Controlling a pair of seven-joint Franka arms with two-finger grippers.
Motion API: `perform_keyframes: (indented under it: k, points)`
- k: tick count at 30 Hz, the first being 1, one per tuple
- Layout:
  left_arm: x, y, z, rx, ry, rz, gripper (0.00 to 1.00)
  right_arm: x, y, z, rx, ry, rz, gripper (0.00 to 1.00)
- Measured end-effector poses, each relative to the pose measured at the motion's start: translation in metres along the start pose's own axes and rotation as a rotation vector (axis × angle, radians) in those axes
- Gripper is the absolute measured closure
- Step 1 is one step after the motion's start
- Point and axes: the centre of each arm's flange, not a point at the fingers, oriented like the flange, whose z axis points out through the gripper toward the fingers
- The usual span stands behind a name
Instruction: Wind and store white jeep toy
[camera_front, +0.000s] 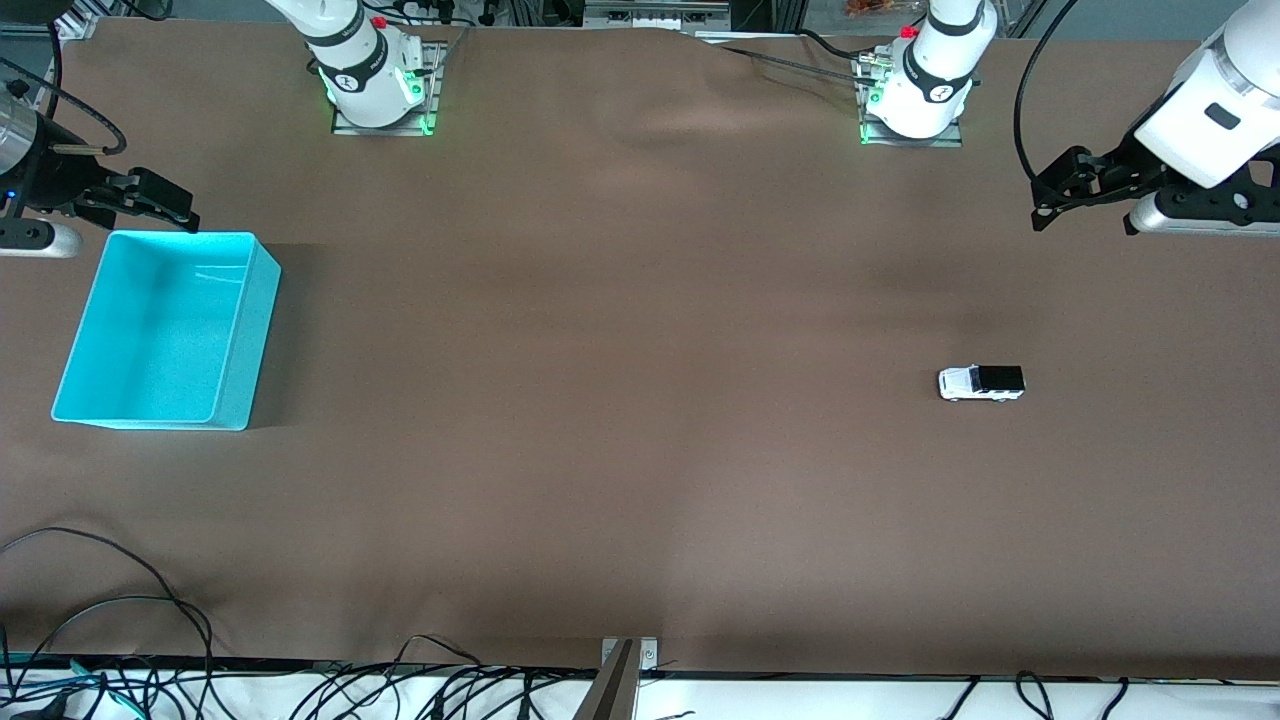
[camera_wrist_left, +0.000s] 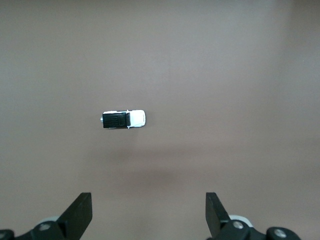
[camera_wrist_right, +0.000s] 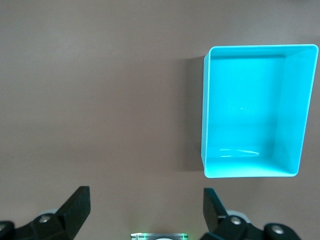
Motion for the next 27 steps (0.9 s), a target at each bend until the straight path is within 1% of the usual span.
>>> perform_keyframes:
  k: [16, 23, 27]
  points:
    - [-0.004, -0.003, -0.006, 0.001, 0.012, -0.002, 0.00, 0.000, -0.002, -0.004, 0.000, 0.009, -0.005, 0.00]
    - [-0.003, -0.003, -0.001, 0.002, 0.002, -0.001, 0.00, 0.000, -0.004, -0.005, 0.000, 0.011, -0.009, 0.00]
    - [-0.001, -0.003, 0.010, 0.002, -0.020, 0.002, 0.00, 0.000, -0.004, -0.005, 0.000, 0.011, -0.010, 0.00]
